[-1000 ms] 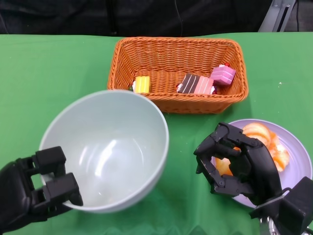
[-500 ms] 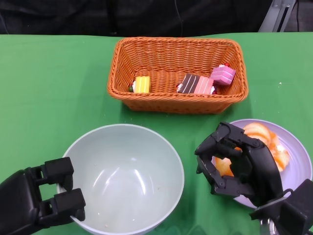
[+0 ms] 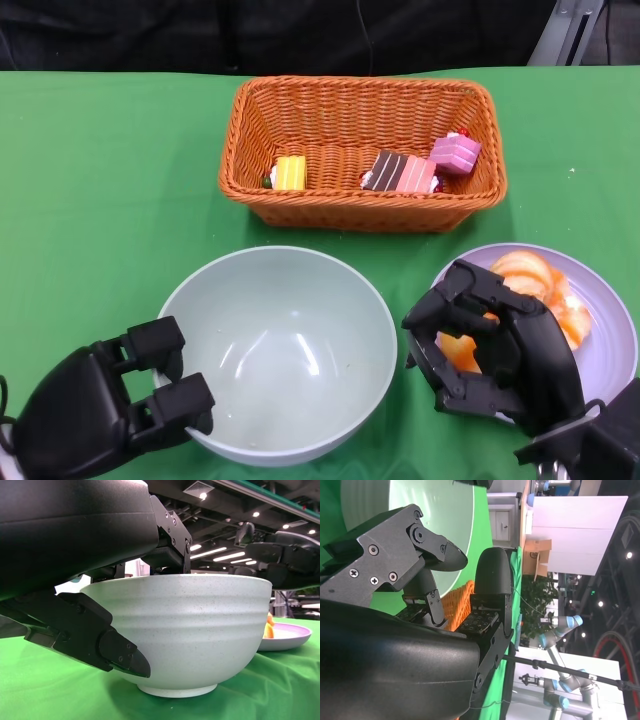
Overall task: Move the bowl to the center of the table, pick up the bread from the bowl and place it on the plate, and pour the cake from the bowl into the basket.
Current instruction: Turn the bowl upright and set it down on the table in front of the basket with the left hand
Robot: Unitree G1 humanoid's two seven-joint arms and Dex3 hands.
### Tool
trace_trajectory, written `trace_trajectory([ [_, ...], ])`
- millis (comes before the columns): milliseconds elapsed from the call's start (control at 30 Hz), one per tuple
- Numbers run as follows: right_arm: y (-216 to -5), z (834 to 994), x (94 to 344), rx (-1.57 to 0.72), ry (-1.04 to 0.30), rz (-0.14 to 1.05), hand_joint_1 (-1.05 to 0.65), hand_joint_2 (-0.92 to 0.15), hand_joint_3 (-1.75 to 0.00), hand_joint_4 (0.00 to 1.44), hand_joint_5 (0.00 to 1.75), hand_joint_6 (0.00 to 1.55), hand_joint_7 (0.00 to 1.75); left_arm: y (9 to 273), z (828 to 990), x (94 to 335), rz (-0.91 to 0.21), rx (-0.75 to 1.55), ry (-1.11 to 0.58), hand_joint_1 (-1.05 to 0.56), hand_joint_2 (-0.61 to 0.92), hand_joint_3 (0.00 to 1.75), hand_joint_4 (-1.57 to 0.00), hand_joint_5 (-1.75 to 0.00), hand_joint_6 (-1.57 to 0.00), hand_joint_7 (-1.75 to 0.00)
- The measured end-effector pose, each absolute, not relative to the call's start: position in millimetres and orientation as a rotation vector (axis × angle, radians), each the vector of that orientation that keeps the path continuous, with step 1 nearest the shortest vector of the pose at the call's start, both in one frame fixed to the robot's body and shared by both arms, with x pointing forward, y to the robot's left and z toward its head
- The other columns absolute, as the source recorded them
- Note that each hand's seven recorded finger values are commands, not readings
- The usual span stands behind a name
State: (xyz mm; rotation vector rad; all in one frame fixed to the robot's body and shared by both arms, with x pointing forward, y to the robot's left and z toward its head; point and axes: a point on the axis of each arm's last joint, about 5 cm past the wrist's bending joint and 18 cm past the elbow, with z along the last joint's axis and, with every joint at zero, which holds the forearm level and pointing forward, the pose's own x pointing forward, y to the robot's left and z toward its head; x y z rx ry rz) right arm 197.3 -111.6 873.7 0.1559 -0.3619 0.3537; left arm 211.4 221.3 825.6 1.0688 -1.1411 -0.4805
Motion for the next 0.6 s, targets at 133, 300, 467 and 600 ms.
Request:
trace_trajectory([
  [133,-112,874.9,196,0.157,-0.362,0.350,-0.05,-0.49,-1.06,0.75,1.62,0.68,1.21,216,822.6,213,-0.499,1.080,-1.126,-0.18,0.92,0.16,-0.50,-1.75,-0.43,-1.75],
  [300,-113,873.9,194,0.156,-0.353,0.350,-0.05,-0.50,-1.06,0.74,1.63,0.67,1.21,210,819.2,214,-0.508,1.088,-1.090,-0.24,0.92,0.15,-0.48,-1.75,-0.46,-1.67],
  [467,-113,873.7,194,0.158,-0.352,0.348,-0.05,-0.50,-1.06,0.74,1.63,0.68,1.21,206,817.7,216,-0.527,1.117,-1.077,-0.26,0.92,0.11,-0.48,-1.75,-0.54,-1.53],
  [600,-113,873.5,194,0.158,-0.351,0.348,-0.04,-0.50,-1.06,0.74,1.62,0.68,1.21,205,817.6,218,-0.539,1.136,-1.062,-0.28,0.92,0.11,-0.48,-1.75,-0.60,-1.40],
])
